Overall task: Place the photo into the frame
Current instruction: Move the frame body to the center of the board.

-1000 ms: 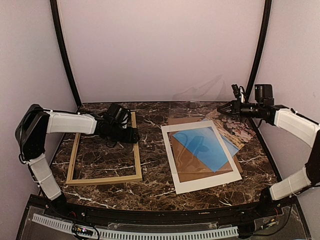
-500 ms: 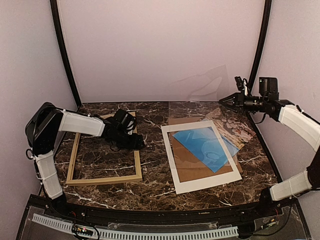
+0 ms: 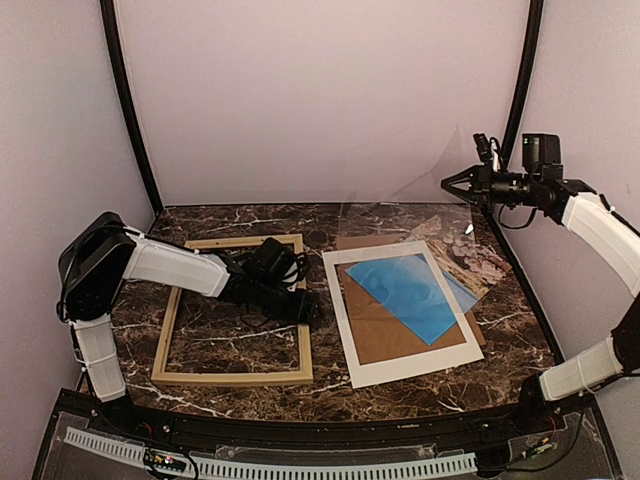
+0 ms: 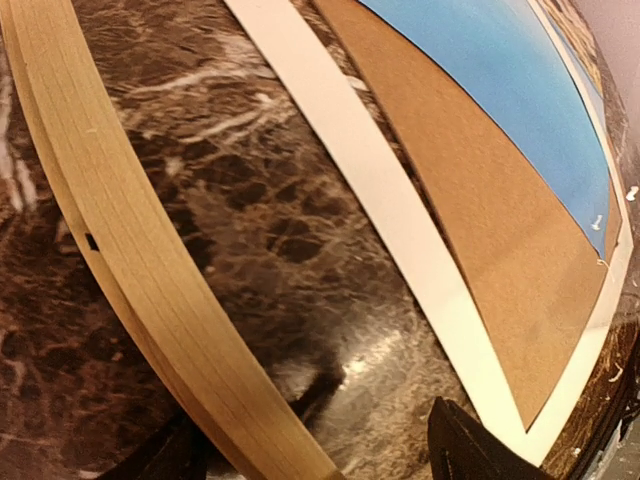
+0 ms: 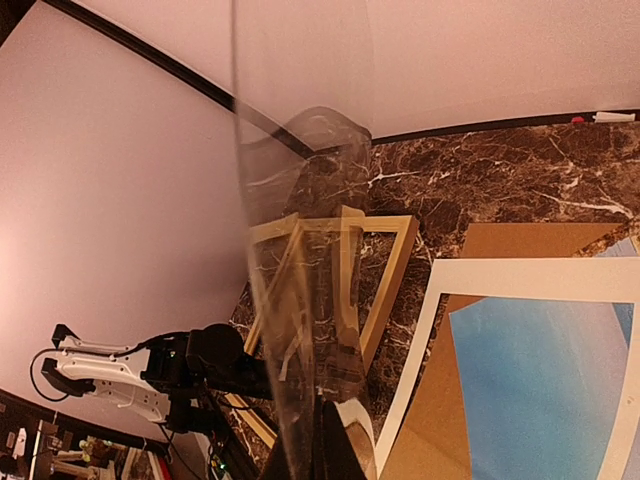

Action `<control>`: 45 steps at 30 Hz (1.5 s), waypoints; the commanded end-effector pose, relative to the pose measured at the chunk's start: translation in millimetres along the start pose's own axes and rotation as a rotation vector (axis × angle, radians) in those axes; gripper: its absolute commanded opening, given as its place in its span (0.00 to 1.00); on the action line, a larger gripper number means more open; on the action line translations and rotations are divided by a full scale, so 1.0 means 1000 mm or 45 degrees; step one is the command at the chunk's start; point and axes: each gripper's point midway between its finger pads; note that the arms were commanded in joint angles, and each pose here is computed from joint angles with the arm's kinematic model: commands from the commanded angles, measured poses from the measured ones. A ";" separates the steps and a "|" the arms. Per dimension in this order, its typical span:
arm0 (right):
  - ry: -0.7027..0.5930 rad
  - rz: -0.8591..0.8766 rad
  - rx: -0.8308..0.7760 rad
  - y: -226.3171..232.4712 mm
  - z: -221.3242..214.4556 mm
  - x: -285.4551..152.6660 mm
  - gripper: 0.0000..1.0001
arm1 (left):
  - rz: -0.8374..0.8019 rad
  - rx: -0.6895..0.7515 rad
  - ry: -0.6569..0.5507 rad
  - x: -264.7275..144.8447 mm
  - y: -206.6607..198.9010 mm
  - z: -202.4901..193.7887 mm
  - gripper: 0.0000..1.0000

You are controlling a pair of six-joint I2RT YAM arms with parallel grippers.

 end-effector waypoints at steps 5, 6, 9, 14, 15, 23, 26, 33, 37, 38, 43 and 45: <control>-0.056 -0.033 -0.027 0.016 0.024 -0.003 0.00 | -0.161 0.111 -0.138 -0.025 -0.037 0.022 0.85; -0.060 -0.032 -0.030 0.018 0.025 -0.002 0.00 | -0.134 0.125 -0.162 -0.029 -0.033 0.024 0.86; -0.053 -0.021 -0.041 0.029 0.025 0.005 0.00 | -0.081 0.192 -0.296 -0.066 -0.030 0.044 0.88; 0.001 0.031 -0.047 0.050 0.016 0.031 0.00 | 0.034 0.154 -0.451 -0.123 0.009 0.060 0.90; 0.015 0.048 -0.050 0.057 0.014 0.038 0.00 | 0.035 0.148 -0.513 -0.144 0.011 0.068 0.90; 0.170 0.284 -0.112 0.150 -0.025 0.107 0.00 | 0.501 -0.099 -0.653 -0.247 0.123 0.071 0.93; 0.247 0.404 -0.120 0.192 -0.046 0.134 0.00 | 0.570 -0.277 -0.680 -0.267 0.160 0.066 0.93; 0.293 0.433 0.073 0.162 -0.069 0.194 0.00 | 0.750 -0.467 -0.798 -0.316 0.205 0.041 0.97; 0.337 0.275 0.256 0.074 -0.093 0.236 0.00 | 0.818 -0.476 -0.781 -0.318 0.213 0.030 0.98; 0.358 0.243 0.298 0.054 -0.102 0.246 0.00 | 0.813 -0.479 -0.765 -0.313 0.214 0.028 0.98; 0.451 0.097 0.455 -0.031 -0.150 0.275 0.00 | 0.792 -0.532 -0.619 -0.264 0.232 0.006 0.98; 0.459 0.051 0.488 -0.054 -0.163 0.277 0.00 | 0.787 -0.554 -0.574 -0.249 0.237 -0.004 0.98</control>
Point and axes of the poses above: each gripper's point midway between its finger pads, its own x axis out along the fingers, its own y axis along the line the jaws close on, z = x × y, and after that the axes turned 8 degrees about x, right-handed
